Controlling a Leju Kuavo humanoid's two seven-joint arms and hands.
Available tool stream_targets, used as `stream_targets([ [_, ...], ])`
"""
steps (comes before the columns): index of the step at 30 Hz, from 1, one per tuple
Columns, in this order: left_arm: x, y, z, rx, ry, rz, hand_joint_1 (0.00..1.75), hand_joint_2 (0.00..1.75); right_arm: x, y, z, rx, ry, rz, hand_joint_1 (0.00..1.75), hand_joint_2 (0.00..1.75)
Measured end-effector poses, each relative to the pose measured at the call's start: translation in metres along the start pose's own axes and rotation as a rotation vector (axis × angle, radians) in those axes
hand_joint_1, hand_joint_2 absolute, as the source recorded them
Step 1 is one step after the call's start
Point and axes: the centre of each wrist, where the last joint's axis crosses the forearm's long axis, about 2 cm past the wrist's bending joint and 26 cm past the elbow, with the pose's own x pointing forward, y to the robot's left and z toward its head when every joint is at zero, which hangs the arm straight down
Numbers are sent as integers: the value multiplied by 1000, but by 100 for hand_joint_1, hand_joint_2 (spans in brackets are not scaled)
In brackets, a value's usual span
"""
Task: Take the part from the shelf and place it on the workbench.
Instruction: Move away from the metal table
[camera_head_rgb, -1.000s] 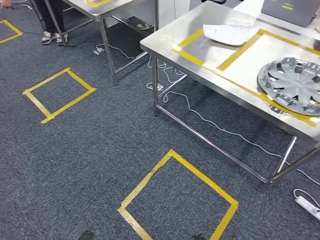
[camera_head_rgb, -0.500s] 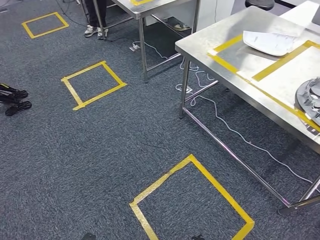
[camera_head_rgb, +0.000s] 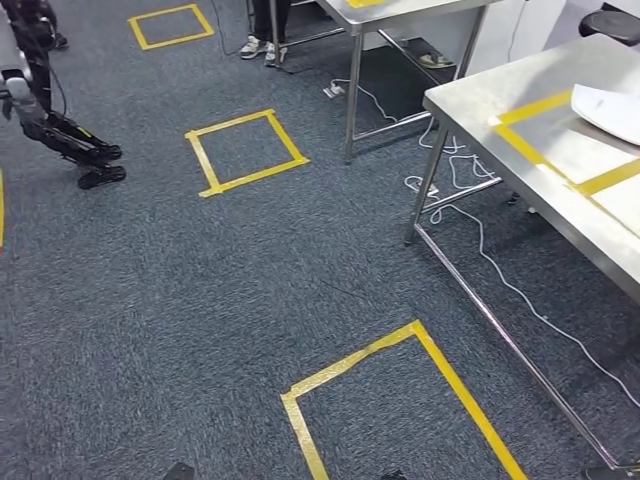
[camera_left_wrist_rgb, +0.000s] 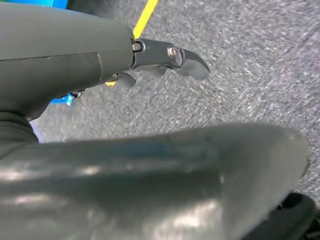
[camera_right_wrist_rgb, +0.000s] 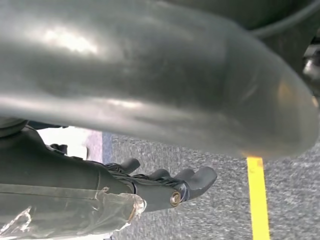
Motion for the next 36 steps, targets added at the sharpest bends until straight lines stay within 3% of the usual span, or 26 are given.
stream_targets([
  [17, -8, 0, 1, -6, 35, 71, 0, 0, 0, 2, 0, 9, 9, 1, 0, 0],
  [36, 5, -3, 0, 3, -11, 47, 0, 0, 1, 2, 0, 5, -14, -2, 0, 0],
])
